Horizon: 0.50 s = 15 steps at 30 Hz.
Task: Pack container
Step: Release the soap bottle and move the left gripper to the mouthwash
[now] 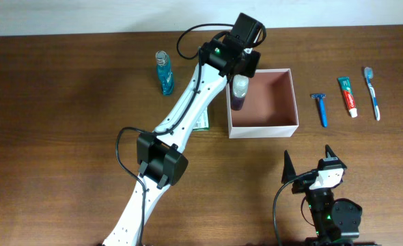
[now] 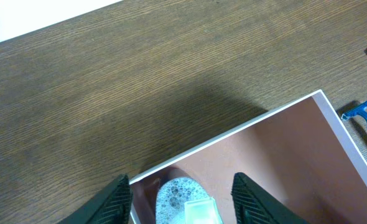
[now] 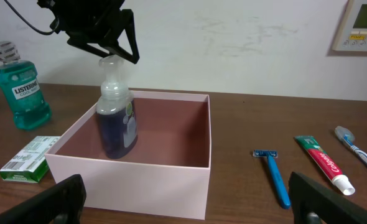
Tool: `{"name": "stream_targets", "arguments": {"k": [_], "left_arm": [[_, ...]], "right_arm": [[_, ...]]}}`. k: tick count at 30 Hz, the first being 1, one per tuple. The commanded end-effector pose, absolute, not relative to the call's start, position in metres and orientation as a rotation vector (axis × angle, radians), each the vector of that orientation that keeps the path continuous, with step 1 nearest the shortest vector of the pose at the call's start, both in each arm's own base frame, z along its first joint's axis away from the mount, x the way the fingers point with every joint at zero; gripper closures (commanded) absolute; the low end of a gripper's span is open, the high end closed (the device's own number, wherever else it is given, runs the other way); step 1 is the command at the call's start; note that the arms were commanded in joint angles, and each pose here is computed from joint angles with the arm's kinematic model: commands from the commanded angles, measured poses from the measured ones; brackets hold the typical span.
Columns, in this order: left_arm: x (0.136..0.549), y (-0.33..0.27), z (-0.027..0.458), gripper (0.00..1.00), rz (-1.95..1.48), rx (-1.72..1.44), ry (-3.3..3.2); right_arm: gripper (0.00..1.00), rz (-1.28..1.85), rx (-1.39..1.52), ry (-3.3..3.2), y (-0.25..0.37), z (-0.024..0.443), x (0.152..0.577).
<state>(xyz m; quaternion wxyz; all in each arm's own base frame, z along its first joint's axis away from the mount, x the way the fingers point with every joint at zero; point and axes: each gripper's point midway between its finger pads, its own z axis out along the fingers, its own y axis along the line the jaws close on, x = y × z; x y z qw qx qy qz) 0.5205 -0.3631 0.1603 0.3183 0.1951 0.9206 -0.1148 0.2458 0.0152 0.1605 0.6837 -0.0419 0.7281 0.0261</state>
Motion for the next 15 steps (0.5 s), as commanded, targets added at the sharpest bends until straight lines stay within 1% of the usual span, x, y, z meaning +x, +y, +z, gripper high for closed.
{"name": "stream_targets", "arguments": {"k": [1, 3, 5, 7, 10, 13, 15], "left_arm": [[0.525, -0.359, 0.179, 0.45, -0.31, 0.484, 2.385], [0.528, -0.358, 0.192, 0.41, -0.322, 0.472, 2.353], [0.533, -0.353, 0.214, 0.4, -0.336, 0.449, 2.309], [0.538, -0.344, 0.244, 0.4, -0.35, 0.425, 2.246], [0.542, -0.326, 0.287, 0.36, -0.355, 0.396, 2.16], [0.542, -0.29, 0.32, 0.35, -0.299, 0.325, 2.128], [0.542, -0.253, 0.326, 0.35, -0.201, 0.256, 2.157]], "right_arm": [[0.01, 0.073, -0.108, 1.634, 0.019, 0.159, 0.245], [0.01, 0.073, -0.108, 1.634, 0.019, 0.159, 0.245], [0.01, 0.073, -0.108, 1.634, 0.019, 0.159, 0.245], [0.01, 0.073, -0.108, 1.634, 0.019, 0.159, 0.245], [0.01, 0.073, -0.108, 1.634, 0.019, 0.159, 0.245], [0.01, 0.073, -0.108, 1.634, 0.019, 0.159, 0.245], [0.01, 0.073, -0.108, 1.634, 0.019, 0.159, 0.245]]}}
